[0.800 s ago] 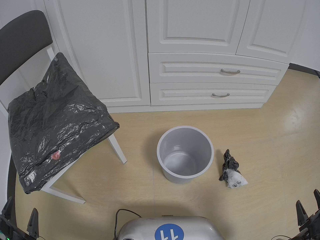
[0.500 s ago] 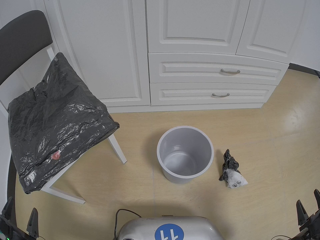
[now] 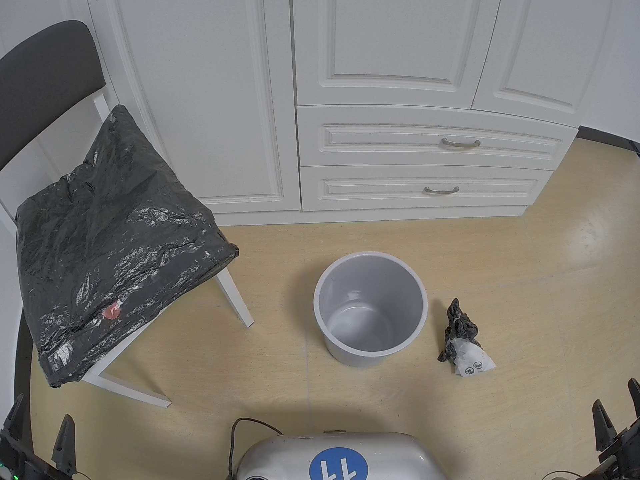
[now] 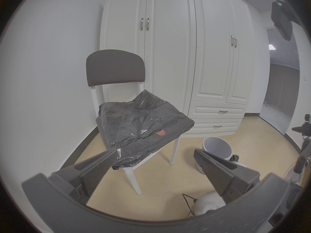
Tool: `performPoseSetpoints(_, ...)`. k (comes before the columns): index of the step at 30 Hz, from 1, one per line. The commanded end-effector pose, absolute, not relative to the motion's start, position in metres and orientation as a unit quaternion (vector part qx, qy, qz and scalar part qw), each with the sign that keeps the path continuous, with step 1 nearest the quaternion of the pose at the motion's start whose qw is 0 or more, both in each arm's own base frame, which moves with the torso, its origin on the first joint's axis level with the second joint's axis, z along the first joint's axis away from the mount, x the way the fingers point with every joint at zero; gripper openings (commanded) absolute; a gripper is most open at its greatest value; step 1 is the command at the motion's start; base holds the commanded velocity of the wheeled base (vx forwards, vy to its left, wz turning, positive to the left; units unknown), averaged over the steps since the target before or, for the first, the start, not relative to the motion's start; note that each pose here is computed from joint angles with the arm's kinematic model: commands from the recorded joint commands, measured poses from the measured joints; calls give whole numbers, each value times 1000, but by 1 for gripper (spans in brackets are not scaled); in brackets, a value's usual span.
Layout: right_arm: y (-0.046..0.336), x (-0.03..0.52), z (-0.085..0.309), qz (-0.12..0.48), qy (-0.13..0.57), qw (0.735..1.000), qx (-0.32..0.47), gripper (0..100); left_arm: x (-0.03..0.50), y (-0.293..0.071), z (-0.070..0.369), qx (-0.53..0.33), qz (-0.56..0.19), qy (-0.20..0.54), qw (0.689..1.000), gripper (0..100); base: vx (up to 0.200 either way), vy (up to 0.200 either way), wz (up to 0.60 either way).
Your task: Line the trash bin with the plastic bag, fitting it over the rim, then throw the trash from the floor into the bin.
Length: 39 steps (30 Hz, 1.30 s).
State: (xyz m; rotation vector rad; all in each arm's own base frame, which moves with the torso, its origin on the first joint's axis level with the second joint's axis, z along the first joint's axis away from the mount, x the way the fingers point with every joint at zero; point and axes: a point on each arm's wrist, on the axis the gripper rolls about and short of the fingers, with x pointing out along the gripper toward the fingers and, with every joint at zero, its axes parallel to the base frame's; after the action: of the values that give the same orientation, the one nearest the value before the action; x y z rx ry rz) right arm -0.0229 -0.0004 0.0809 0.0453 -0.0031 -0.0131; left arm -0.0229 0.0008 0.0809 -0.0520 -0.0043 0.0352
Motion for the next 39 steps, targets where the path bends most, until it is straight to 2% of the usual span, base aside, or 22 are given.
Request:
performPoseSetpoints(1,0,-23,76,-6,-2,1000,22,100,-23,1,76,-26,18,-1,1000,100,0,0,0)
performPoseSetpoints(33,0,-23,76,-5,0,1000,18,100,-23,1,76,-19,17,-2,1000,100,0,0,0)
performPoseSetpoints(39,1,-23,76,18,-1,999,-35,100,-23,-1,76,35,-16,-4,999,100,0,0,0)
